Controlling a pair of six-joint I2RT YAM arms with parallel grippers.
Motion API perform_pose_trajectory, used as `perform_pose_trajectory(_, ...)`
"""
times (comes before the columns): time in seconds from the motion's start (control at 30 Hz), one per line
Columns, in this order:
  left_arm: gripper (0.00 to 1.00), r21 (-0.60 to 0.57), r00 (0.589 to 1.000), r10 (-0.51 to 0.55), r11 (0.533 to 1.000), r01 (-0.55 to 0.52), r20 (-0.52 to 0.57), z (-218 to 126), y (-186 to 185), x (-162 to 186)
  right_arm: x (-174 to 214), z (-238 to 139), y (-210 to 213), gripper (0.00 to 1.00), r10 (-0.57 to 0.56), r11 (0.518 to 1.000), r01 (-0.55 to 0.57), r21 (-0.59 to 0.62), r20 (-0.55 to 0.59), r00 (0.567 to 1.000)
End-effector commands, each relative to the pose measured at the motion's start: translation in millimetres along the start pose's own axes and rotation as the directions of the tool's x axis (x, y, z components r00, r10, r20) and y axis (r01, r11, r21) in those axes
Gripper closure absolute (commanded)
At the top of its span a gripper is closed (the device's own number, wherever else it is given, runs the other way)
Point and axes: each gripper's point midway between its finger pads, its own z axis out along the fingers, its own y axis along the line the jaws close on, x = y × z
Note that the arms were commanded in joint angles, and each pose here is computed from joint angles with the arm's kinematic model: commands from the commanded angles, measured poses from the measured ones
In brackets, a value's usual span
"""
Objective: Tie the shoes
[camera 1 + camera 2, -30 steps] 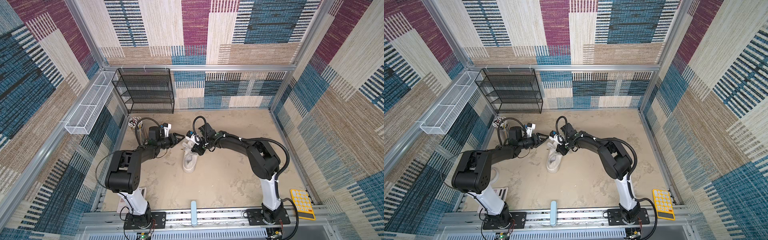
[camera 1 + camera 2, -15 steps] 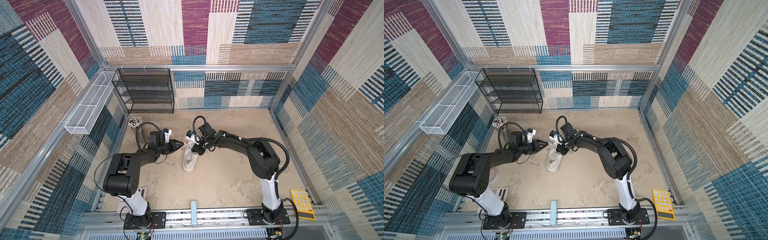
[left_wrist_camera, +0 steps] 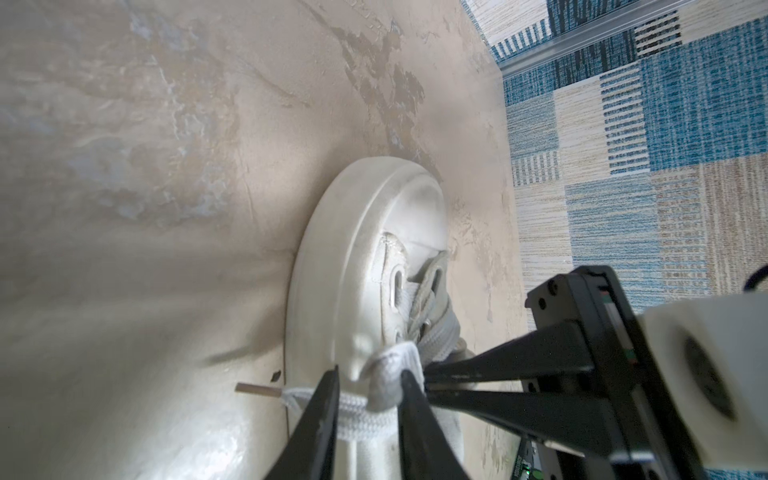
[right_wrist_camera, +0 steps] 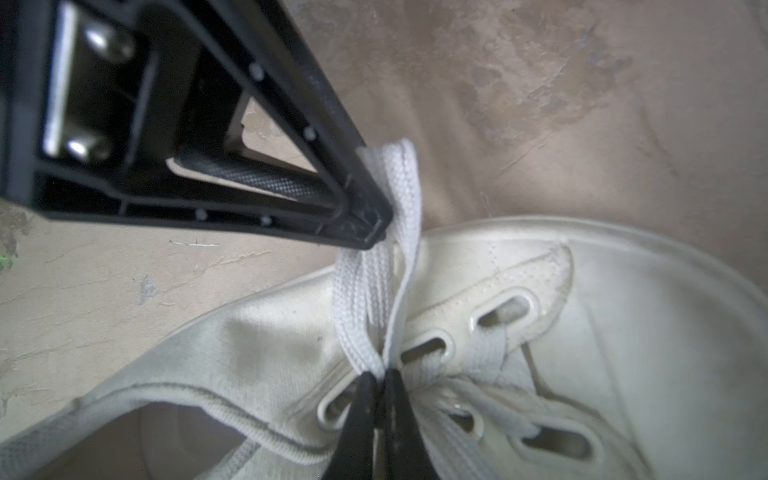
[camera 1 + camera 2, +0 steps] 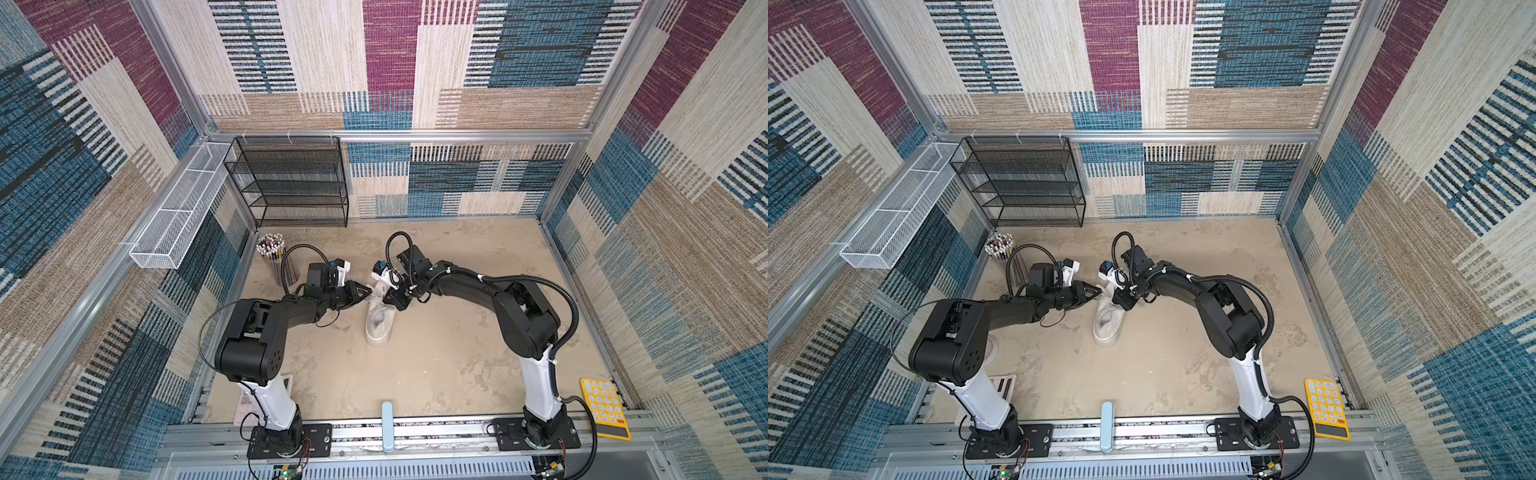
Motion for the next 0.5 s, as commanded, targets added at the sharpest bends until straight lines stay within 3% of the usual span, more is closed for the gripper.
perform_pose_trajectory(0.0,0.88,-0.001,0.999,0.045,0.999,-0.045,0.016,1,-2,-7,23,4,5,0.92,0.043,0.999,-0.045,-0.016,-0.087,0.995)
perform_pose_trajectory(0.03,0.97,-0.007,0.999,0.049,0.999,-0.049,0.018,1,-2,-8,23,3,4,0.92,0.044,0.999,-0.046,-0.016,-0.087,0.995)
perform_pose_trajectory(0.07,1.00,-0.021,0.998,0.058,0.998,-0.058,0.016,0,-1,-8,23,4,5,0.92,0.042,0.999,-0.044,-0.016,-0.088,0.995)
perform_pose_trajectory(0.47,1.00,-0.230,0.967,0.244,0.939,-0.255,-0.076,-27,6,-13,29,7,4,0.93,0.049,0.998,-0.052,-0.020,-0.104,0.993)
